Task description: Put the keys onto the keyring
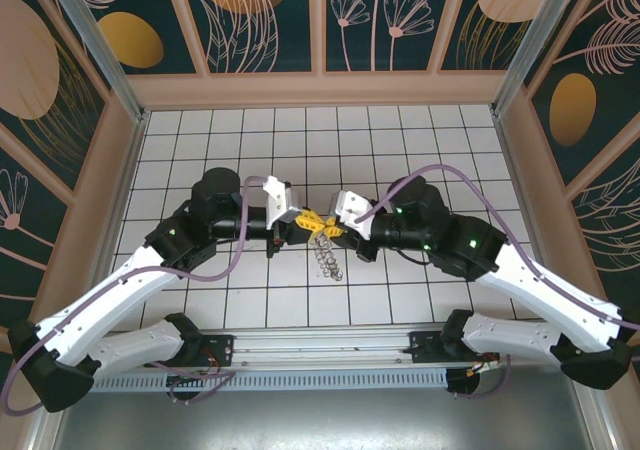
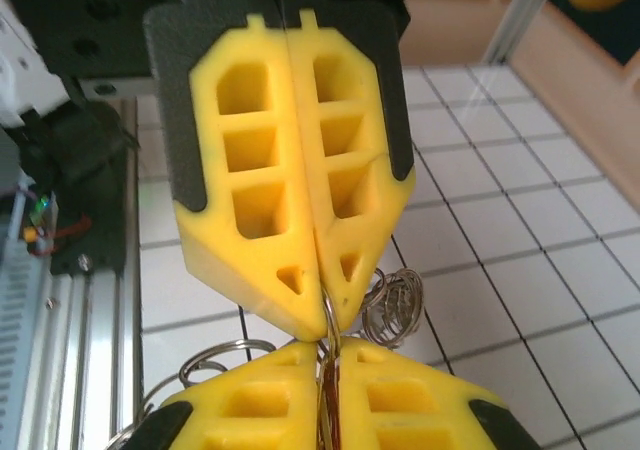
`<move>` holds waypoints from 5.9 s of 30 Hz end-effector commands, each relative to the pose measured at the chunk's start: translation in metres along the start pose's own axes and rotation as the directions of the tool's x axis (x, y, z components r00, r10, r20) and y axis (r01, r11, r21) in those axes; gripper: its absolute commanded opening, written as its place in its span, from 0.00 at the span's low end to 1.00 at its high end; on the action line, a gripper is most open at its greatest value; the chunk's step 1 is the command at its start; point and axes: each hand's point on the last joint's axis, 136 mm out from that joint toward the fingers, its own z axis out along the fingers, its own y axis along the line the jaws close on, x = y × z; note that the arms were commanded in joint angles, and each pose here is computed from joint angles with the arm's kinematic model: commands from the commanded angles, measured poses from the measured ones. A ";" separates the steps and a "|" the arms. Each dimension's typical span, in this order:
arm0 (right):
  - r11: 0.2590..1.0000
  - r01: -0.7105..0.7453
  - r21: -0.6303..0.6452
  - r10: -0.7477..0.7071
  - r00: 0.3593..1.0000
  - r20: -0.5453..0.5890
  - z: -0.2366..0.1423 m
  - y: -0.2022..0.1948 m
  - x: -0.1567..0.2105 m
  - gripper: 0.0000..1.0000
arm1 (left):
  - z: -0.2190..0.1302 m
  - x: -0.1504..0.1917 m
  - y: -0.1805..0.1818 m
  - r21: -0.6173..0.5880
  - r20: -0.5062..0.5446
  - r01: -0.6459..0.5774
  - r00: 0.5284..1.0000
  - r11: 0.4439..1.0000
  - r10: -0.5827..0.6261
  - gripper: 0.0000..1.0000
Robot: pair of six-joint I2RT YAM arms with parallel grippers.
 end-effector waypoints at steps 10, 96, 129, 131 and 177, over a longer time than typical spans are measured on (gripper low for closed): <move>0.999 -0.041 0.021 0.032 0.941 0.336 -0.023 -0.002 -0.046 0.13 | -0.017 -0.046 -0.043 0.187 0.236 -0.024 0.972 0.982 -0.021 0.00; 0.988 -0.066 0.143 0.000 0.909 0.417 -0.030 -0.023 -0.042 0.22 | -0.018 -0.064 -0.023 0.080 0.343 -0.007 0.939 0.997 -0.021 0.00; 0.964 0.016 0.264 -0.114 0.925 0.362 -0.020 -0.016 -0.034 0.00 | -0.024 -0.081 -0.027 0.095 0.391 -0.028 0.920 0.995 -0.012 0.00; 0.951 0.033 0.309 -0.144 0.928 0.344 -0.017 -0.014 -0.034 0.00 | -0.024 -0.081 -0.027 0.095 0.391 -0.026 0.920 0.995 -0.013 0.00; 1.000 -0.006 0.016 -0.003 0.861 0.508 -0.054 0.009 -0.063 0.25 | -0.020 -0.065 -0.040 0.163 0.282 -0.056 0.959 0.985 0.008 0.00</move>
